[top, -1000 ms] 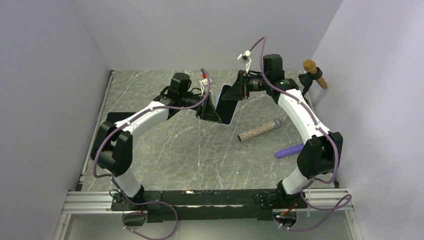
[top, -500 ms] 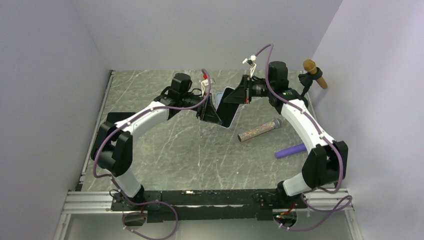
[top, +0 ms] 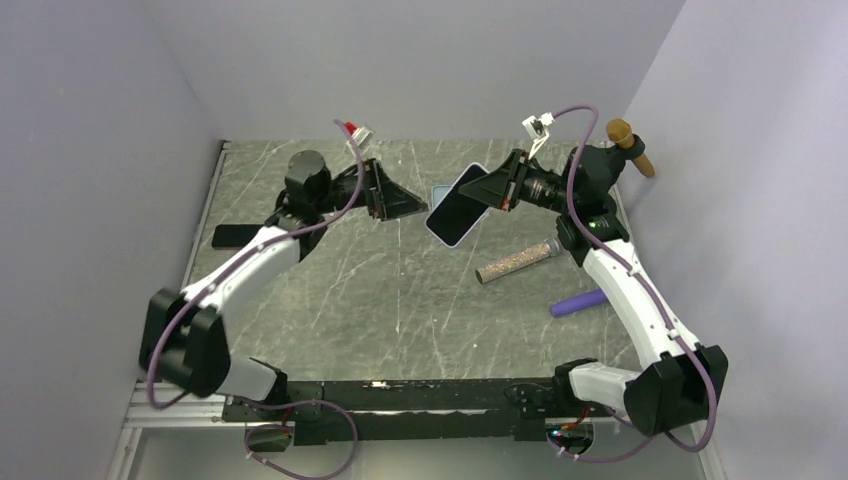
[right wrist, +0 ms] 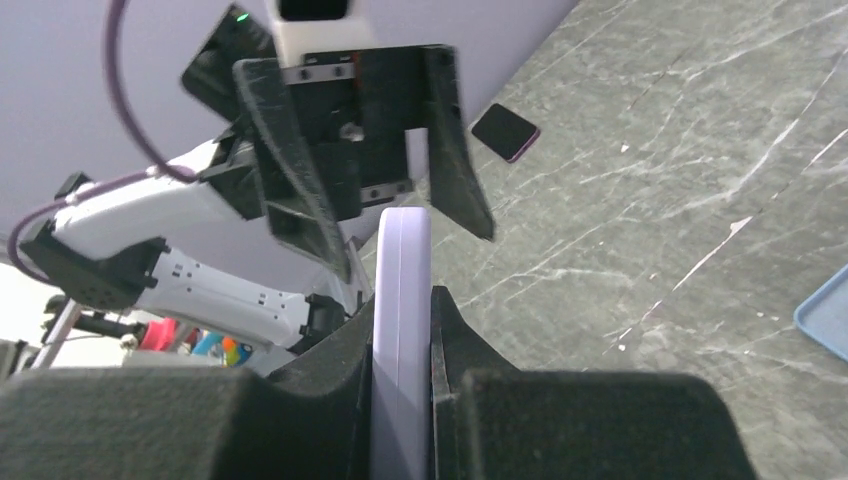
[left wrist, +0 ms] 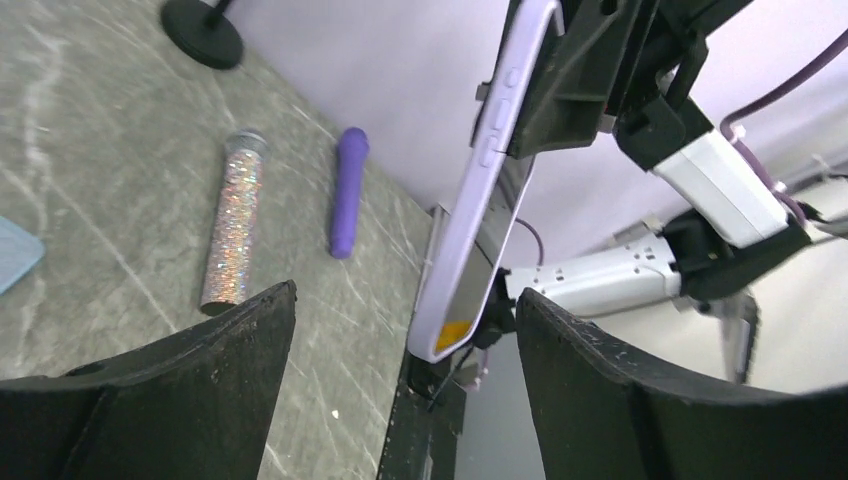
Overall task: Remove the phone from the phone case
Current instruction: Remove the phone case from the phone.
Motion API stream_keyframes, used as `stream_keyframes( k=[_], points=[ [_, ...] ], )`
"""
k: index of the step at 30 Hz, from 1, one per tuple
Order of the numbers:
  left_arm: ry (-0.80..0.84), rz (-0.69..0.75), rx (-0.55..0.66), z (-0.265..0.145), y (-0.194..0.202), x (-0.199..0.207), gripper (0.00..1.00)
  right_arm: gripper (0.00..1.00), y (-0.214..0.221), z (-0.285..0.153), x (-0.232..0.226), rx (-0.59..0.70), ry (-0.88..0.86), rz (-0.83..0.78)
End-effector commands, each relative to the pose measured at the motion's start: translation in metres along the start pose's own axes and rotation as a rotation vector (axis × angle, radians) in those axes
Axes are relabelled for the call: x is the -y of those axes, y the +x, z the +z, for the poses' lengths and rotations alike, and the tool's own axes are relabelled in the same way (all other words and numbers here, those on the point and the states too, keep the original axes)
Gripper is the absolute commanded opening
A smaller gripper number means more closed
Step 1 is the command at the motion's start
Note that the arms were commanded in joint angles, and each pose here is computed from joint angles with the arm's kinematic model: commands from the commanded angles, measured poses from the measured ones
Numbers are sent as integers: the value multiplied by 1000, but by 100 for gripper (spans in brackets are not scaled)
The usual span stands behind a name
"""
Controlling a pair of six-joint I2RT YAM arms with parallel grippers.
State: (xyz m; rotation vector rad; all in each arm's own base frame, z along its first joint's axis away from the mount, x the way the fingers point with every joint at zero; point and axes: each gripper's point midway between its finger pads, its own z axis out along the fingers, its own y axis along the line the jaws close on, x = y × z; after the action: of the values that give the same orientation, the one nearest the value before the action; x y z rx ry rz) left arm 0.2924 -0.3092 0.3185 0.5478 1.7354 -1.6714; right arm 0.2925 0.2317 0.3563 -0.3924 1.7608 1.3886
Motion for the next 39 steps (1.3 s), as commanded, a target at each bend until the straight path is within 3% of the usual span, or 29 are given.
stream_keyframes(
  k=[1, 4, 9, 14, 17, 21, 25, 29, 35, 39],
  points=[
    [-215, 102, 149, -23, -6, 4, 86, 0, -22, -6, -20, 136, -41, 4],
    [-289, 88, 175, -34, 7, -1, 85, 0, -14, -2, -24, 128, -126, 27],
    [-268, 97, 164, -45, 34, 2, 69, 0, -3, -2, -38, 108, -285, 67],
    [-226, 117, 202, -53, 47, 9, 61, 0, 10, 4, -40, 85, -336, 89],
    [-191, 131, 177, -51, 48, 19, 64, 0, 15, 9, -42, 66, -349, 84],
    [-148, 155, 165, -52, 51, 34, 79, 0, 19, 14, -41, 59, -329, 69],
    [-117, 168, 168, -51, 55, 45, 79, 0, 19, 15, -38, 63, -303, 50],
    [-85, 158, 176, -50, 56, 47, 63, 0, 23, 16, -38, 48, -298, 48],
    [-28, 138, 197, -43, 51, 51, 62, 0, 30, 12, -45, 49, -317, 41],
    [9, 125, 178, -39, 55, 51, 42, 0, 32, 13, -51, 53, -349, 52]
  ],
)
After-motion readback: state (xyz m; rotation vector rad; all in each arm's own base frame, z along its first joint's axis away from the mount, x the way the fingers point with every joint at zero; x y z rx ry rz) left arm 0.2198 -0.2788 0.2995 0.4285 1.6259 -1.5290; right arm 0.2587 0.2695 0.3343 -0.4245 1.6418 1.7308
